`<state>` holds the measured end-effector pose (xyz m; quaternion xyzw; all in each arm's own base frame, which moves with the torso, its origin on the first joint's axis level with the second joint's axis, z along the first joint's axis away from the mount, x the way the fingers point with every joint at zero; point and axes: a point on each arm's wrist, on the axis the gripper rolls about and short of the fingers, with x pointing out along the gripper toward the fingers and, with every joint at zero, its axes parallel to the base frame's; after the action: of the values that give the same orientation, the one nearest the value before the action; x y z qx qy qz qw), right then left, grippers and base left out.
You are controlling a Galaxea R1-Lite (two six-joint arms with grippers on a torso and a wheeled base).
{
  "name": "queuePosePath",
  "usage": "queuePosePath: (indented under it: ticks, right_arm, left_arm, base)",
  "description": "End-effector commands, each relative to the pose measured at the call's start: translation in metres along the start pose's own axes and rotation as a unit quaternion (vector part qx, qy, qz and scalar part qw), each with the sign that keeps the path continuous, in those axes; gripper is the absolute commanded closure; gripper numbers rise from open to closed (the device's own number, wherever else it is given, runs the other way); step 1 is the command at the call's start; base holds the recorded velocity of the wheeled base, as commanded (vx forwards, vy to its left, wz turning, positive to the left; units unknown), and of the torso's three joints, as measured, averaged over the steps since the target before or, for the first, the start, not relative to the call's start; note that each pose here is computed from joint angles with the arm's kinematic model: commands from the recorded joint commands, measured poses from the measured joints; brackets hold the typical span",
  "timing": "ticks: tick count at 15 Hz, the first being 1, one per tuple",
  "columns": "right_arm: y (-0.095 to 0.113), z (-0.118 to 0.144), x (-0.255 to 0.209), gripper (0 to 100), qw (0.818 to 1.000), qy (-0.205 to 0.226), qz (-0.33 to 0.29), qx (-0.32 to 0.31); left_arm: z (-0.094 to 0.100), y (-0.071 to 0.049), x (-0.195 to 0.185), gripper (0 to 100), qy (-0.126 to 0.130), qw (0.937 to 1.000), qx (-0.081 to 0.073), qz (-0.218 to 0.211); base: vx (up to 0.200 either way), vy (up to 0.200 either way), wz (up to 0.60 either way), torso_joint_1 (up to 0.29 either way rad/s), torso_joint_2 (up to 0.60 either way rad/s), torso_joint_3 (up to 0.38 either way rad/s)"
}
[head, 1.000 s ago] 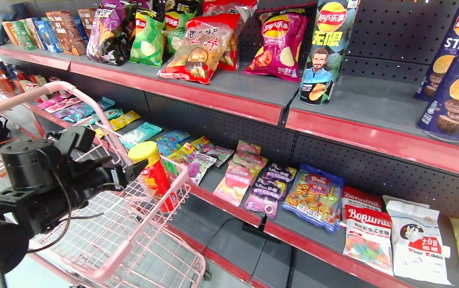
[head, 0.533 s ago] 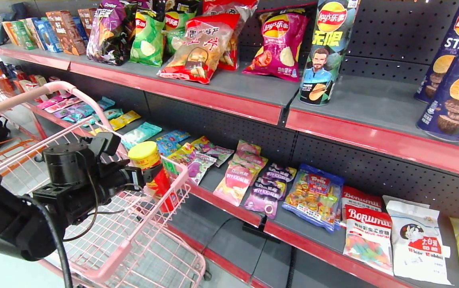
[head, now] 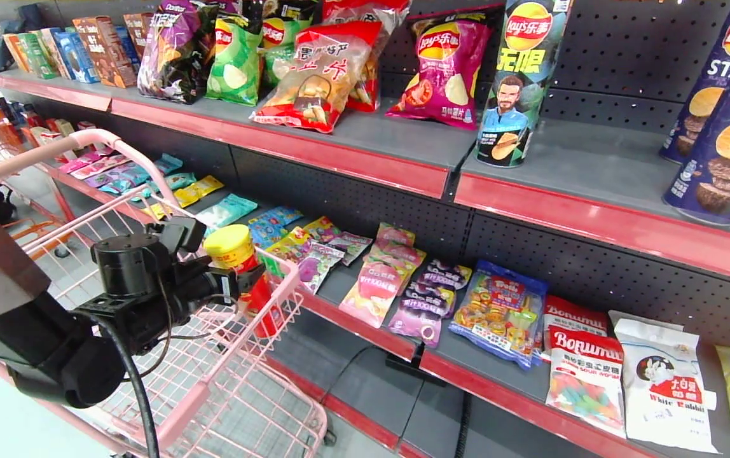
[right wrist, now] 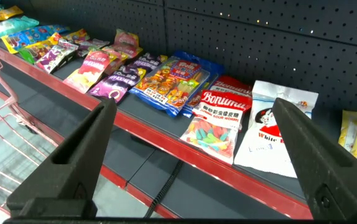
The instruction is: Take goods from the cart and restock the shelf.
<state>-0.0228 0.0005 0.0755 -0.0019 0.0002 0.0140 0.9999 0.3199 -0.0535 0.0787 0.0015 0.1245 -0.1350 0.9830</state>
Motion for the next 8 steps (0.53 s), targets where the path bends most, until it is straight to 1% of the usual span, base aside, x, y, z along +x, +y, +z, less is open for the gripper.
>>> queuePosePath:
  ticks: [1, 5, 7, 8]
  right_arm:
    - [0.0, 0.0, 0.0, 0, 1.0, 0.0, 0.001, 0.0]
    - [0.0, 0.0, 0.0, 0, 1.0, 0.0, 0.001, 0.0]
    - [0.0, 0.0, 0.0, 0, 1.0, 0.0, 0.001, 0.0]
    - [0.0, 0.0, 0.0, 0, 1.0, 0.0, 0.001, 0.0]
  left_arm:
    - [-0.008, 0.0, 0.004, 100, 0.005, 1.0, 0.005, -0.001]
    - [-0.006, -0.002, 0.002, 100, 0.002, 1.0, 0.004, -0.004]
    - [0.009, -0.001, -0.008, 100, -0.018, 0.9998, 0.004, -0.001]
    - [0.02, 0.0, -0.017, 100, -0.025, 0.9997, 0.004, 0.004]
  base:
    - [0.0, 0.0, 0.0, 0.0, 0.0, 0.0]
    - [0.0, 0.0, 0.0, 0.0, 0.0, 0.0]
    - [0.0, 0.0, 0.0, 0.0, 0.0, 0.0]
    - [0.0, 0.0, 0.0, 0.0, 0.0, 0.0]
